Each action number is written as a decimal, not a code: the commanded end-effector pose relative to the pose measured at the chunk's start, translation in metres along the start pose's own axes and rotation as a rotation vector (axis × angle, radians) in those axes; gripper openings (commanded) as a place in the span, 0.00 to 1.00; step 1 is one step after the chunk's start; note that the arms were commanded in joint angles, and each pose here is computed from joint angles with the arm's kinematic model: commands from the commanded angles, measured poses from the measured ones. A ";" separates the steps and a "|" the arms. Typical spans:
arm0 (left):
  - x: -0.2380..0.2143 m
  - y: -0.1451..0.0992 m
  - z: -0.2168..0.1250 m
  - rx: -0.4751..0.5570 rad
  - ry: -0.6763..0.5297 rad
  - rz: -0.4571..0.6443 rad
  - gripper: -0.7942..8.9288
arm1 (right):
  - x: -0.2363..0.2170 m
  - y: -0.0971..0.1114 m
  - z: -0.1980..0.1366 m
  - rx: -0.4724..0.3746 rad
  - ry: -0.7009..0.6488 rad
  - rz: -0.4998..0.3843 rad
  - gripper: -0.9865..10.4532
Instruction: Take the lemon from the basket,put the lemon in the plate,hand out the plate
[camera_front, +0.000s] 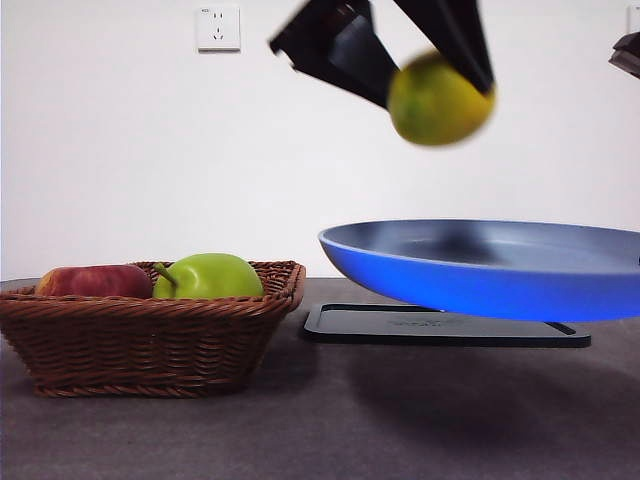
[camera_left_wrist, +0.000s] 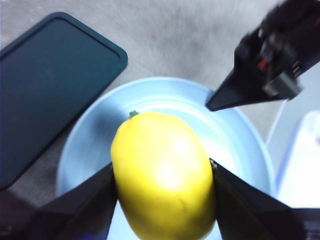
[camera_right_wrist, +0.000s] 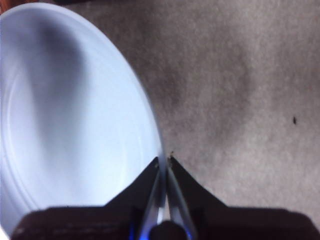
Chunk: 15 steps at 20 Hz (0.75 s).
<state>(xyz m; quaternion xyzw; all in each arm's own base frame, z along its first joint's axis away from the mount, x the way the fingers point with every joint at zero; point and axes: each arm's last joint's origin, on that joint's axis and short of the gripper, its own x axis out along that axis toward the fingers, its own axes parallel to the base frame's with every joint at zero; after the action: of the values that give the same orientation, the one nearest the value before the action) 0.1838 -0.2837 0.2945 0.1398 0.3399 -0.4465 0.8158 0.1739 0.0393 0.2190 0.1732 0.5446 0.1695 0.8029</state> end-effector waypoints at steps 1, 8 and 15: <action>0.022 -0.007 -0.001 0.037 0.027 -0.005 0.28 | -0.001 0.002 0.002 0.006 0.000 0.010 0.09; 0.059 -0.013 -0.017 0.050 0.138 -0.018 0.35 | -0.001 0.001 0.001 0.007 0.011 0.007 0.09; 0.059 -0.020 -0.020 0.057 0.158 -0.031 0.46 | -0.001 0.001 0.001 0.013 0.012 0.007 0.09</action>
<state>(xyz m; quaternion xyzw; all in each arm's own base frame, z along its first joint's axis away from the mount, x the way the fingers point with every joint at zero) 0.1828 -0.3161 0.2408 0.1883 0.3963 -0.4498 0.7779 0.1717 0.0389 0.2179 0.1748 0.5558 0.1653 0.7957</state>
